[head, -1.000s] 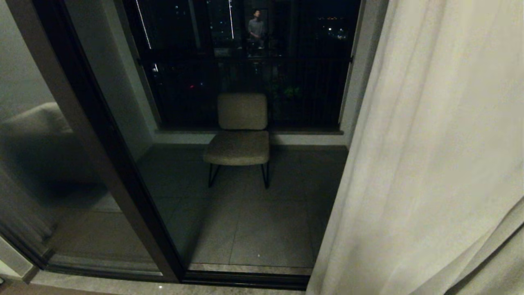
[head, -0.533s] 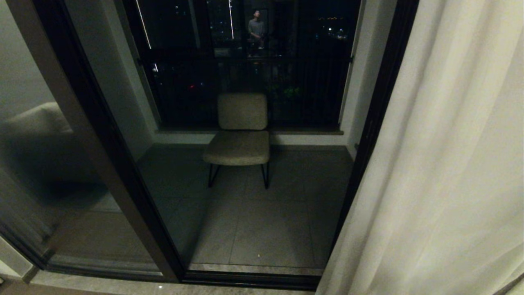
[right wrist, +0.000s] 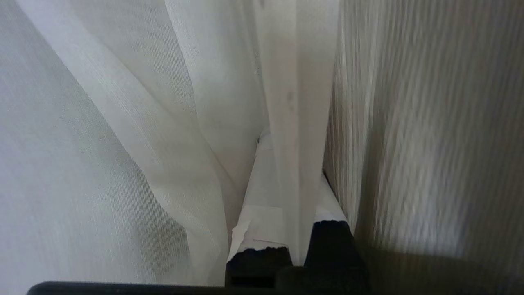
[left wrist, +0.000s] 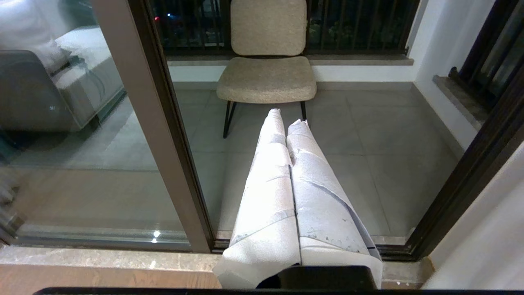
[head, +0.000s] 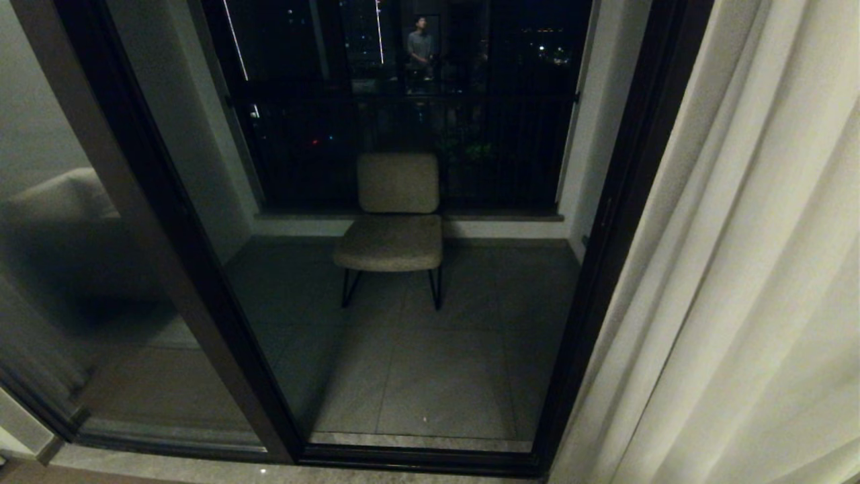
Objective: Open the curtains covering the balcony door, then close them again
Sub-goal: Pull the inner curtains open on both sides
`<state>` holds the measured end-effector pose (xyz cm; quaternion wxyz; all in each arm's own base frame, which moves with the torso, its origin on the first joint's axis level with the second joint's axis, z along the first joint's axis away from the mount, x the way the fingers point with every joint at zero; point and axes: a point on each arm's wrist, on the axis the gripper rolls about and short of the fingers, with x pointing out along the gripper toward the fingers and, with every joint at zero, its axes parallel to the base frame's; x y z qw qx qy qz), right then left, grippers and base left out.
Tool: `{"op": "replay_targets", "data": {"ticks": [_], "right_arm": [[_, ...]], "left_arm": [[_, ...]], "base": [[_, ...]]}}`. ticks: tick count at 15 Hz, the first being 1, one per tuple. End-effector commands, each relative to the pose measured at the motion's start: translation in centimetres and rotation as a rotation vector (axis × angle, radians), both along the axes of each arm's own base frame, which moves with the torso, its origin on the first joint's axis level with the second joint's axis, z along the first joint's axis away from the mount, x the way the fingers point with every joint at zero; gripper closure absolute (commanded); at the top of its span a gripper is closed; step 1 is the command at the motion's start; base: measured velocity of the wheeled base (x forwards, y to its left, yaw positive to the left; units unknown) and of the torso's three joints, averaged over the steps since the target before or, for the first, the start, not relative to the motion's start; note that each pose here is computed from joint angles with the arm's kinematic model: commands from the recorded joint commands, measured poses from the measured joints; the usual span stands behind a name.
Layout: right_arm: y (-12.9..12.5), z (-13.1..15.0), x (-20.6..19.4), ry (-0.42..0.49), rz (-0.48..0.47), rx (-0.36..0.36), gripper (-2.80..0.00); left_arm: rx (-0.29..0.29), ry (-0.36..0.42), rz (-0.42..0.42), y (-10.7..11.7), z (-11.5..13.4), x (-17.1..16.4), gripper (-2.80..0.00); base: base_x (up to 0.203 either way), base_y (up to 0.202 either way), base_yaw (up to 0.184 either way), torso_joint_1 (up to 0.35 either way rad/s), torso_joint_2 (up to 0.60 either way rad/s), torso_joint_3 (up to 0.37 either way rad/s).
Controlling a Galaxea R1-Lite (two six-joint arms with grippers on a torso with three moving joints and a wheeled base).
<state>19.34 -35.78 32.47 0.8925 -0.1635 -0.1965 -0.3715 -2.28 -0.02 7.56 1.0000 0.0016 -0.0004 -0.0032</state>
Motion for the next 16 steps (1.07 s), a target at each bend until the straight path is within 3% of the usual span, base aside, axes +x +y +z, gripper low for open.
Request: {"op": "replay_targets", "data": {"ticks": [1,5,8,12,16], "right_arm": [[-1.2,-1.0,-0.5,0.008,-0.024,0.014,0.00],[-2.0,-1.5,-1.3,0.014,-0.049,0.019,0.00],[-1.3,-0.7,-1.3,0.015,-0.029,0.001,0.00],[1.5,1.1,-0.4,0.022,0.066,-0.047,0.00],[6.1,2.7,-0.7,0.055,0.214,-0.059,0.00]], "left_arm": [[0.000,-0.001,0.000,0.0,0.0,0.0,0.00],[0.000,-0.001,0.000,0.0,0.0,0.0,0.00],[0.000,-0.001,0.000,0.0,0.0,0.0,0.00],[0.000,-0.001,0.000,0.0,0.0,0.0,0.00],[0.000,-0.001,0.000,0.0,0.0,0.0,0.00]], "base": [[0.000,0.000,0.000,0.000,0.00,0.000],[0.000,0.000,0.000,0.000,0.00,0.000],[0.000,0.000,0.000,0.000,0.00,0.000],[0.000,0.000,0.000,0.000,0.00,0.000],[0.000,0.000,0.000,0.000,0.00,0.000]]}}
